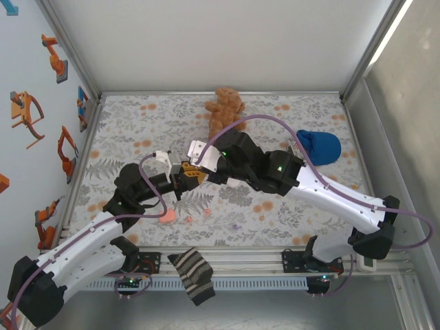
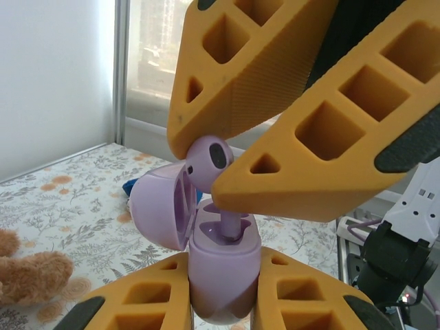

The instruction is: Insert wireless bluetooth earbuds into charging case

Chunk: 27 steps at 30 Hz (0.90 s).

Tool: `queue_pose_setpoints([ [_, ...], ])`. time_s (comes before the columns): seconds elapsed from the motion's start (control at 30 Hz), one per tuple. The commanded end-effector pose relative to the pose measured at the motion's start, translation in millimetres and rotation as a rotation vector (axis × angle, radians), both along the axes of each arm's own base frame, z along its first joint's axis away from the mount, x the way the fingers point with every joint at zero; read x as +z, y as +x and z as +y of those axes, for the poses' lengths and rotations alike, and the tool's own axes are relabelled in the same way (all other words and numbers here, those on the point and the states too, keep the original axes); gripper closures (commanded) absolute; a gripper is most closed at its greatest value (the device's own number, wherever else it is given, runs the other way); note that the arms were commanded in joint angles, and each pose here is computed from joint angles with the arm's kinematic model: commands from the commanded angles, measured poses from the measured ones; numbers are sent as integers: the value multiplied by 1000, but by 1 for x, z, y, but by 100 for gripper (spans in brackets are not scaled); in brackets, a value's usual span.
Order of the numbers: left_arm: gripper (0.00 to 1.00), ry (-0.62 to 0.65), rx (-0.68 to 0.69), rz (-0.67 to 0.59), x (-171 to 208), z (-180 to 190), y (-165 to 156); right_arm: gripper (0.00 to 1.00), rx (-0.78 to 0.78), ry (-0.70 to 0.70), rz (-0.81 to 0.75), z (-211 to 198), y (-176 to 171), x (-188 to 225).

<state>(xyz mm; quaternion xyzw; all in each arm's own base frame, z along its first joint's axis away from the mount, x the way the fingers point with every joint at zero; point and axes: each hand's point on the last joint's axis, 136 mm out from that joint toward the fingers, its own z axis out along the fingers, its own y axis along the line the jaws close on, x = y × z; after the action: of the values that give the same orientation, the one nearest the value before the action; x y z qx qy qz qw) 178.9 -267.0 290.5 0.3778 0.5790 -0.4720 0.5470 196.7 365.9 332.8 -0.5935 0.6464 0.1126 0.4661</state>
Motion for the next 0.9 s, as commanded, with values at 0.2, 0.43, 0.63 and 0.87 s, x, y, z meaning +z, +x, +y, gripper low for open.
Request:
queue_pose_setpoints([
  [0.2, 100, -27, -20, -73, 21, 1, -7, 79, -31, -13, -28, -10, 2, 7],
  [0.43, 100, -29, -19, -76, 22, 1, -7, 79, -9, -5, -10, -9, -3, 6],
  [0.63, 100, -31, -19, -77, 22, 2, -8, 79, -6, -24, 6, -11, -5, 0],
  [0.87, 100, -31, -18, -80, 23, 1, -8, 77, -7, -11, 31, -8, -7, -3],
])
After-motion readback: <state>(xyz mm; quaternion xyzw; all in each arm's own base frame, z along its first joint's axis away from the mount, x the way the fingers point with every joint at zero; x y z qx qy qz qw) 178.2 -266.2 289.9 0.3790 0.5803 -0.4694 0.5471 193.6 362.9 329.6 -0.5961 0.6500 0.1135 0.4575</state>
